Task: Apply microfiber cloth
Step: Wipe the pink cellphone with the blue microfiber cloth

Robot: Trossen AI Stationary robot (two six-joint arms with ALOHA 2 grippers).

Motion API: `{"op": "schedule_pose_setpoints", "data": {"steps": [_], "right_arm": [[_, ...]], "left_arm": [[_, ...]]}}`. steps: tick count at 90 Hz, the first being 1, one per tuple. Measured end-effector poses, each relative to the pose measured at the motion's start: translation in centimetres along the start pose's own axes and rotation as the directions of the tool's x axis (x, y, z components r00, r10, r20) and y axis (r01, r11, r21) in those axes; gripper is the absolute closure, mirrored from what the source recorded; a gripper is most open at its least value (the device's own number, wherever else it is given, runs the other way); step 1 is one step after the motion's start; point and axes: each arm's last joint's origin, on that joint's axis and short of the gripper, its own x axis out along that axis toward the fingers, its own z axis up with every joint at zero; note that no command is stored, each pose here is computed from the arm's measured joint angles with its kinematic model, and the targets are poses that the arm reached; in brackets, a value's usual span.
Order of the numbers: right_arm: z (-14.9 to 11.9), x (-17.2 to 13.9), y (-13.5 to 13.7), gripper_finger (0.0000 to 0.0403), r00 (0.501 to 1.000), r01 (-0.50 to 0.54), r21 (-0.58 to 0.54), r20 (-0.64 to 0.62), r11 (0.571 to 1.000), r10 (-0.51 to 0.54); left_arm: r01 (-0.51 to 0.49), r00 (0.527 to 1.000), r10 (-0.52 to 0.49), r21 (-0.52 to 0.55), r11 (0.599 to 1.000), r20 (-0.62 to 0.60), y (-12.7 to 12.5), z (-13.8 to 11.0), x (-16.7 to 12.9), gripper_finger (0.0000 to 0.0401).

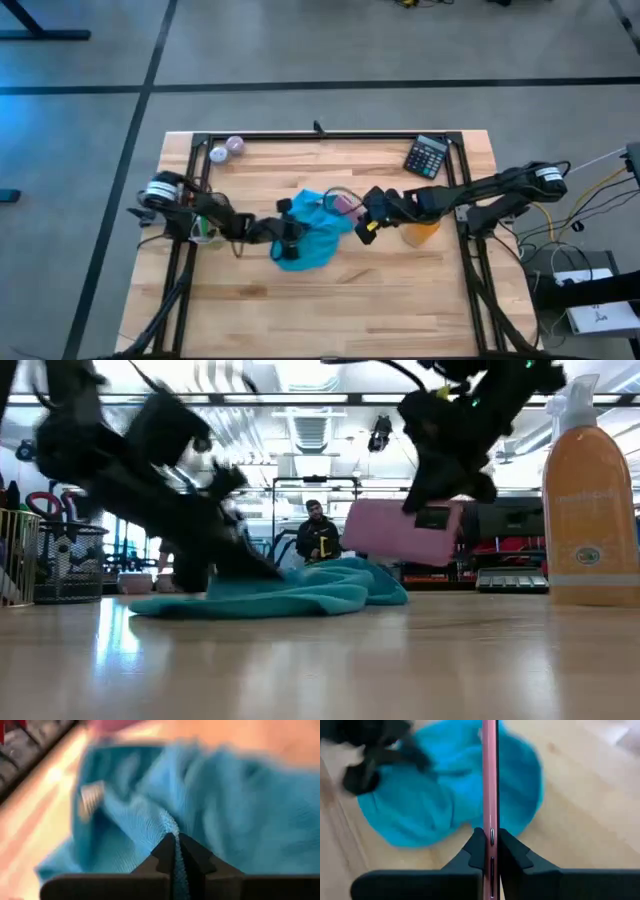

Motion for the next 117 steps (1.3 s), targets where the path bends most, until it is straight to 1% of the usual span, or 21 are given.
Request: {"op": "schedule_pose_setpoints", "data": {"steps": [4,11,15,22,27,32,37,46,51,59,67,73,80,86,92,96,102,112,117], "right_arm": [[0.5,0.2,-0.3,0.0396,0.999,-0.001,-0.003,0.042,1.0,0.001],[1.3,0.5,-0.6,0.0396,0.995,0.016,-0.02,0.097,1.0,-0.014],[1.8,0.8,-0.8,0.0396,0.991,0.012,-0.031,0.13,0.999,-0.008],[2.2,1.0,-1.3,0.0396,0.99,0.025,-0.059,0.142,0.998,-0.016],[2.7,1.2,-1.3,0.0396,0.985,0.019,-0.068,0.174,0.997,-0.007],[3.1,1.3,-1.4,0.0396,0.98,0.014,-0.08,0.197,0.997,0.002],[3.4,1.2,-1.2,0.0396,0.972,0.002,-0.106,0.234,0.994,0.023],[4.7,0.9,-0.2,0.0396,0.926,-0.077,-0.144,0.356,0.987,0.124],[5.1,0.7,0.2,0.0396,0.9,-0.105,-0.16,0.404,0.982,0.162],[5.8,0.6,0.6,0.0396,0.857,-0.134,-0.18,0.473,0.974,0.205],[6.1,0.5,1.0,0.0396,0.825,-0.154,-0.193,0.514,0.969,0.234],[6.1,0.6,1.1,0.0396,0.817,-0.163,-0.199,0.522,0.966,0.245],[6.2,0.7,1.3,0.0396,0.808,-0.192,-0.211,0.521,0.959,0.276],[6.2,0.5,1.6,0.0396,0.793,-0.23,-0.242,0.514,0.943,0.325],[6.4,0.1,1.7,0.0396,0.778,-0.253,-0.262,0.517,0.931,0.357],[6.5,-0.2,1.7,0.0396,0.775,-0.255,-0.284,0.512,0.924,0.371],[6.6,-0.6,1.7,0.0396,0.765,-0.244,-0.312,0.52,0.918,0.38],[6.7,-1.5,1.7,0.0396,0.757,-0.219,-0.353,0.527,0.91,0.386],[6.8,-2.1,1.7,0.0396,0.751,-0.214,-0.366,0.531,0.906,0.392]], "left_arm": [[-0.007,0.999,0.007,-0.012,1.0,0.039,0.0,0.5,-1.3,0.04],[-0.037,0.996,0.039,-0.026,0.999,0.077,0.0,0.5,-3.6,0.04],[-0.056,0.99,0.06,-0.035,0.998,0.129,0.0,0.8,-4.8,0.0401],[-0.076,0.96,0.09,-0.062,0.995,0.265,0.5,1.9,-6.7,0.0401],[-0.082,0.936,0.105,-0.083,0.993,0.336,1.0,2.4,-7.6,0.0401],[-0.08,0.908,0.108,-0.085,0.993,0.405,1.4,3.1,-8.1,0.0401],[-0.098,0.866,0.128,-0.087,0.991,0.483,1.9,3.9,-8.4,0.0401],[-0.136,0.78,0.192,-0.138,0.981,0.595,2.9,5.0,-8.3,0.0401],[-0.147,0.739,0.206,-0.146,0.978,0.642,3.4,5.5,-7.9,0.0401],[-0.182,0.726,0.209,-0.11,0.977,0.655,4.1,7.0,-5.7,0.0401],[-0.249,0.706,0.276,-0.136,0.959,0.652,5.0,8.6,-3.3,0.0401],[-0.312,0.688,0.316,-0.127,0.942,0.654,5.5,9.8,-1.6,0.0401],[-0.408,0.659,0.391,-0.131,0.904,0.643,6.3,11.1,-0.3,0.0401],[-0.502,0.634,0.466,-0.13,0.855,0.618,7.1,11.9,0.4,0.0401],[-0.549,0.612,0.494,-0.118,0.827,0.617,7.5,12.6,0.5,0.0401],[-0.553,0.602,0.492,-0.116,0.825,0.629,7.6,13.0,0.4,0.0401],[-0.558,0.602,0.484,-0.099,0.824,0.635,7.7,13.5,0.2,0.0401],[-0.55,0.622,0.474,-0.082,0.831,0.624,7.7,13.7,0.0,0.0401],[-0.521,0.635,0.453,-0.085,0.849,0.626,7.5,13.6,0.0,0.0401]]}}
